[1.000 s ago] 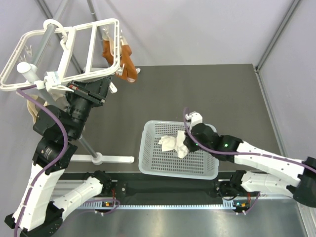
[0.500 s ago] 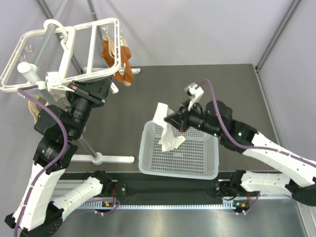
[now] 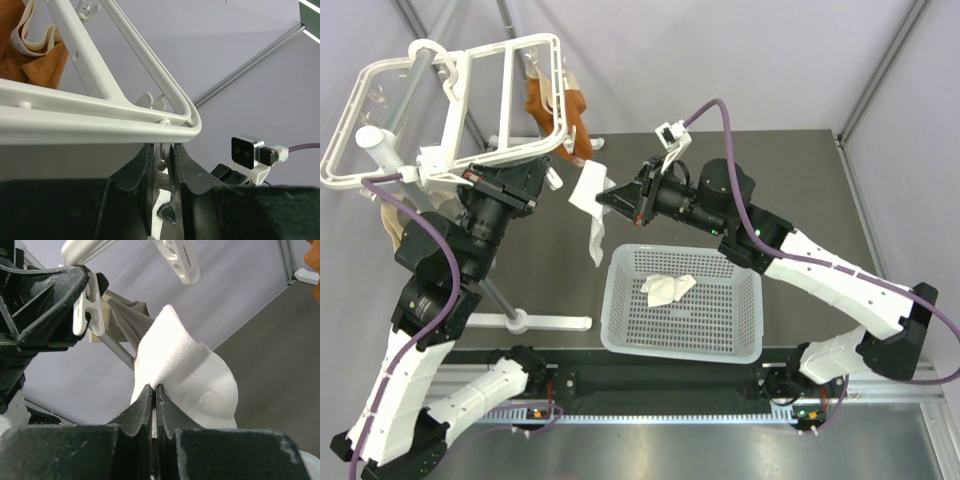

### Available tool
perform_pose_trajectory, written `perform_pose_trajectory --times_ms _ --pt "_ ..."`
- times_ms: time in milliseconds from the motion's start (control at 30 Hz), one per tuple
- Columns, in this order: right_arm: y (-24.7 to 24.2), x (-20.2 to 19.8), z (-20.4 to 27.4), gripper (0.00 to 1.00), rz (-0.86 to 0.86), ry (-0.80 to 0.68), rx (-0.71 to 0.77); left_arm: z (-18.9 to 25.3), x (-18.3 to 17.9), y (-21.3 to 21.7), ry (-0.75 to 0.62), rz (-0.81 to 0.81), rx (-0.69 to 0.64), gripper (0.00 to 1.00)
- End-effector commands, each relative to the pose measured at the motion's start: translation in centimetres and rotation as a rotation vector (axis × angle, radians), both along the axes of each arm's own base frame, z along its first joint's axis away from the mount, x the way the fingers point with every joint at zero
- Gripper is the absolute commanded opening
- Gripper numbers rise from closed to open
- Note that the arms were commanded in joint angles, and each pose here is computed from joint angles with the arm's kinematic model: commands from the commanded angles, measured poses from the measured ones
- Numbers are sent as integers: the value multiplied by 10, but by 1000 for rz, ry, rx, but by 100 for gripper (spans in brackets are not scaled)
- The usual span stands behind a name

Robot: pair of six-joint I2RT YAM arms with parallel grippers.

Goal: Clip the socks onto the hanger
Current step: Clamp the sock onto the hanger.

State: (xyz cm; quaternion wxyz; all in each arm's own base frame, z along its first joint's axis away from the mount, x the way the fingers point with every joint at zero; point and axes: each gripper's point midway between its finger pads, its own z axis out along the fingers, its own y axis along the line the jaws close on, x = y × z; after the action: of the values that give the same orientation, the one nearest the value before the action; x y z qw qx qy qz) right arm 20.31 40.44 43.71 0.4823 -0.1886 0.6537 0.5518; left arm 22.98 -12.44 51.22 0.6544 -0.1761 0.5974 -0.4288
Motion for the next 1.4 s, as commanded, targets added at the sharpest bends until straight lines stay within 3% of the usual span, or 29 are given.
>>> perform_pose_trajectory --times_ms 0,1367 --pt "6 -18 55 0 71 -49 150 11 -3 -1 -43 -13 -24 0" --pt "35 -38 67 0 193 -36 207 3 3 -5 -36 -12 -10 0"
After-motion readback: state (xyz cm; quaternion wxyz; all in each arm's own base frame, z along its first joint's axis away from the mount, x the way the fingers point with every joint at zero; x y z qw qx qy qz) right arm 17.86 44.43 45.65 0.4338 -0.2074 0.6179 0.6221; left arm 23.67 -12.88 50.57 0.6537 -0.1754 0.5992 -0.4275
